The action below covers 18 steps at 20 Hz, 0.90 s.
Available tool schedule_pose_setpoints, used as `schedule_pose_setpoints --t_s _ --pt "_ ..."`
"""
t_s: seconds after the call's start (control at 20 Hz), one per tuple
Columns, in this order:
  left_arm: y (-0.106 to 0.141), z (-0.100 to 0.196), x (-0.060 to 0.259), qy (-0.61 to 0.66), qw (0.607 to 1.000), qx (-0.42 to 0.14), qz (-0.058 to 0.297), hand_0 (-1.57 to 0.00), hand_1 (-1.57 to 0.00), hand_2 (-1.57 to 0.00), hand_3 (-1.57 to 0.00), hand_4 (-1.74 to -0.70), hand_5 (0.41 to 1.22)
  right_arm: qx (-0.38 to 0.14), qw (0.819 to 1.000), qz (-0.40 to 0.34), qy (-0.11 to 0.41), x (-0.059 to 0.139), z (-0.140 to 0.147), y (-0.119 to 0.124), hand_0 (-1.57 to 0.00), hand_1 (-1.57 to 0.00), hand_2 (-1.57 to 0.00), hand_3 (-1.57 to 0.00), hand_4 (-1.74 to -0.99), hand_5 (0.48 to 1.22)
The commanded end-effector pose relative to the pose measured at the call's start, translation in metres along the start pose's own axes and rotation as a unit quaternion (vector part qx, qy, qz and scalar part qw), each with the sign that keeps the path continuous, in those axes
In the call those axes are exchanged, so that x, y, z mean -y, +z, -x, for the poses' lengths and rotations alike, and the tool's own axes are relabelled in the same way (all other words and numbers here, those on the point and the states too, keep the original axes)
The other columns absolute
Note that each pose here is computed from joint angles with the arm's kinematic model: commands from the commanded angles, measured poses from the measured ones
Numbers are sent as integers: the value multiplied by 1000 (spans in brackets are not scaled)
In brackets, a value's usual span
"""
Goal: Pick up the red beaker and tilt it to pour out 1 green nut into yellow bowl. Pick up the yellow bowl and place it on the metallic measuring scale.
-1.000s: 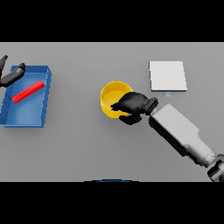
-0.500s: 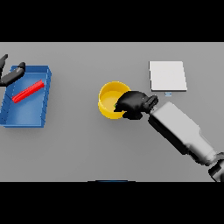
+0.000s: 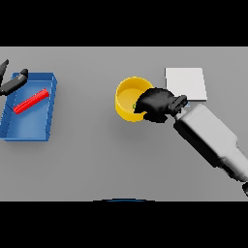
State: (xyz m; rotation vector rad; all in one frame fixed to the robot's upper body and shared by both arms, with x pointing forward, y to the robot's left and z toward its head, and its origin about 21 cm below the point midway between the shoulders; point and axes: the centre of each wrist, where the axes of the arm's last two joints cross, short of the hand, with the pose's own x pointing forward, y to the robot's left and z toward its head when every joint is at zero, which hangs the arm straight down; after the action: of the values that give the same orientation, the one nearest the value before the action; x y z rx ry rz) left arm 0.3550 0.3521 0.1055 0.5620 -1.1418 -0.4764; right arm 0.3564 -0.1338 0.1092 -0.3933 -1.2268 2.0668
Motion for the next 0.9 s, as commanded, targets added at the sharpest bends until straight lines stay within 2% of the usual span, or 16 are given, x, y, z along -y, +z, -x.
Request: schedule_pose_setpoints --t_s 0.0,0.15,0.2,0.35,0.55,0.85 --pt "0 2 -2 5 1000 -1 -1 1 1 1 1 -788 702 -9 1000 2 3 0 3 4 -1563 -1562 -1447 -1199 -1738 1219" --pt "-1 -2 -2 8 1000 7 -1 1 1 1 1 -799 704 -21 1000 8 4 0 9 14 -1567 -1567 -1507 -1179 -1739 1219" --pt "-1 -1 -4 10 1000 7 -1 1 1 1 1 -800 704 -30 999 12 -4 4 17 20 -1520 -1567 -1520 -1179 -1740 1219" --pt "1 -4 -4 18 1000 3 0 1 1 1 1 -820 717 -60 998 31 0 9 33 27 -1545 -1569 -1487 -1183 -1740 1220" --pt "3 -5 -1 18 1000 -1 1 1 1 1 1 -837 737 -98 993 69 -4 20 62 40 -1560 -1570 -1533 -1156 -1741 1221" --pt "9 -4 -2 18 1000 -14 -4 1 1 1 1 -852 760 -156 983 90 -22 11 108 46 -1568 -1571 -1553 -1154 -1741 1221"
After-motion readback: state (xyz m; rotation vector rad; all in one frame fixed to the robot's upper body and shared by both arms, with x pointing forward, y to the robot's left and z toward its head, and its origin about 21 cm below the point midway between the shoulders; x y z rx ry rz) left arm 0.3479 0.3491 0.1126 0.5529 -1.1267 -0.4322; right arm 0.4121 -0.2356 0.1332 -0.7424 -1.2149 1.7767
